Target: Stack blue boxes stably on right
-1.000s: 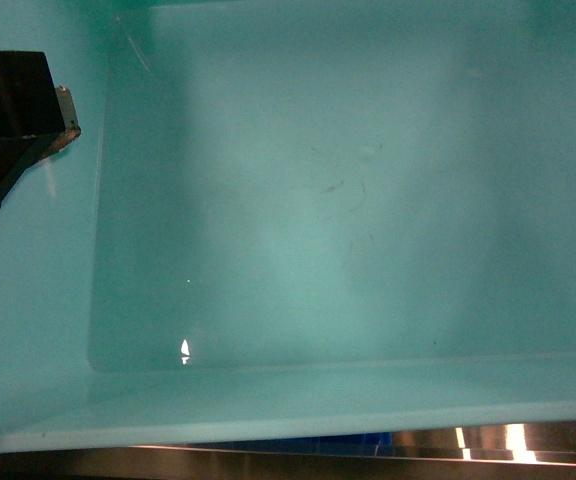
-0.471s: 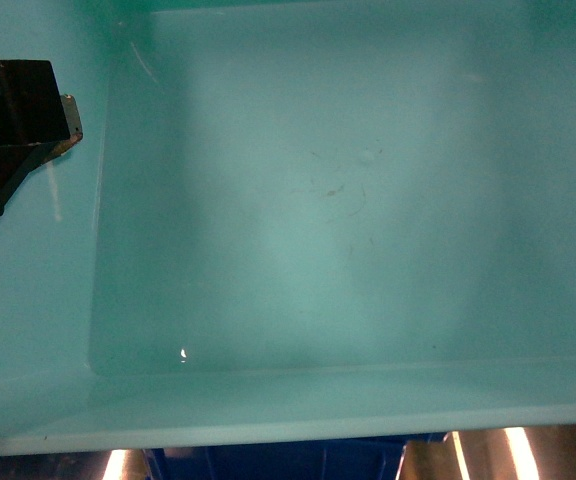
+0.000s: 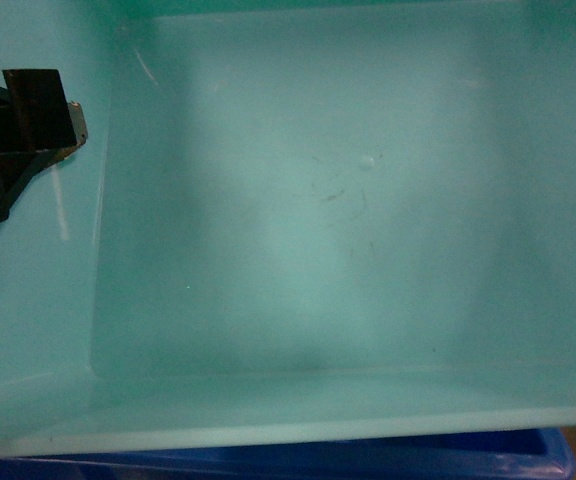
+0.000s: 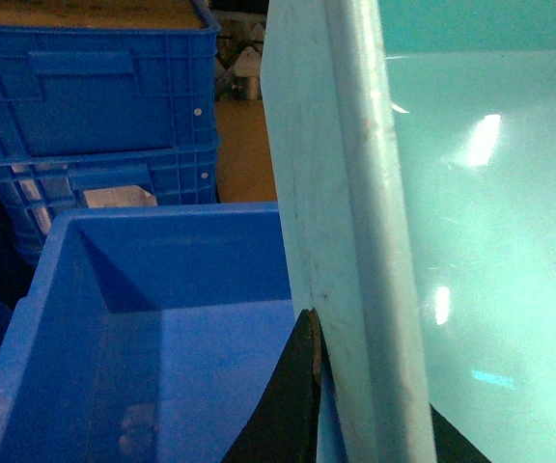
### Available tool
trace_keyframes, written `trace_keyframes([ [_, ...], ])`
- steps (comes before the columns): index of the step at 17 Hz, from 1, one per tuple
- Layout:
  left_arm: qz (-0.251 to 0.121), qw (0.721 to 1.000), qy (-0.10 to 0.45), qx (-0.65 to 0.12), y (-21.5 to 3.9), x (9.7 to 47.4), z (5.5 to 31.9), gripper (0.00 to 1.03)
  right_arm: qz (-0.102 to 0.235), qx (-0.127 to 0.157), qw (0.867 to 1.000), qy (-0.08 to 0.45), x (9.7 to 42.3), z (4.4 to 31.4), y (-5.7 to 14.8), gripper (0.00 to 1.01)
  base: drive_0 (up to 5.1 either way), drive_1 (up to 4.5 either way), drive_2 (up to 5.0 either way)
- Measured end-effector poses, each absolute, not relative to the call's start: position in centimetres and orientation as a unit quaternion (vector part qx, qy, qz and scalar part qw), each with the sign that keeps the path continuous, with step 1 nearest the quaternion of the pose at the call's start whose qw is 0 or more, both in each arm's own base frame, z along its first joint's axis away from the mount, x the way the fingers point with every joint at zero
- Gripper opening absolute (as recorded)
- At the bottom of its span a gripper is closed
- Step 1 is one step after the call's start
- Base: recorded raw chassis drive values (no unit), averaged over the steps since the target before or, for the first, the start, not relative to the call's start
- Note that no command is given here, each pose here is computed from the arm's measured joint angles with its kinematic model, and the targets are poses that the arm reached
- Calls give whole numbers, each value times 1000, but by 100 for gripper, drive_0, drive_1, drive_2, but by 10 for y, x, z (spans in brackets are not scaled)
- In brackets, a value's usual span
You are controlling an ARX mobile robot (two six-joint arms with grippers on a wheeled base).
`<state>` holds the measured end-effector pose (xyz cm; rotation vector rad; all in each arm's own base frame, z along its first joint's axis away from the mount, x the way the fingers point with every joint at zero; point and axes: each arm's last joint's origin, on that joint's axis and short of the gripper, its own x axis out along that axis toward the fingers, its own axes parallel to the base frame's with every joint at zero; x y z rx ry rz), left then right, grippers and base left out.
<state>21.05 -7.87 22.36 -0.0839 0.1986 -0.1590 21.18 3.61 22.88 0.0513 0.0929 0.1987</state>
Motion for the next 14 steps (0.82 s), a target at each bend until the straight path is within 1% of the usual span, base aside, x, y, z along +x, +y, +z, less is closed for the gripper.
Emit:
trace_keyframes([
  [2, -79, 991, 96, -43, -79, 211, 224, 6, 99, 26, 994, 40, 211, 230, 36, 7, 52, 52, 52],
  [14, -79, 991, 97, -42, -78, 210, 224, 6, 99, 26, 994, 43, 211, 230, 36, 7, 52, 52, 52],
])
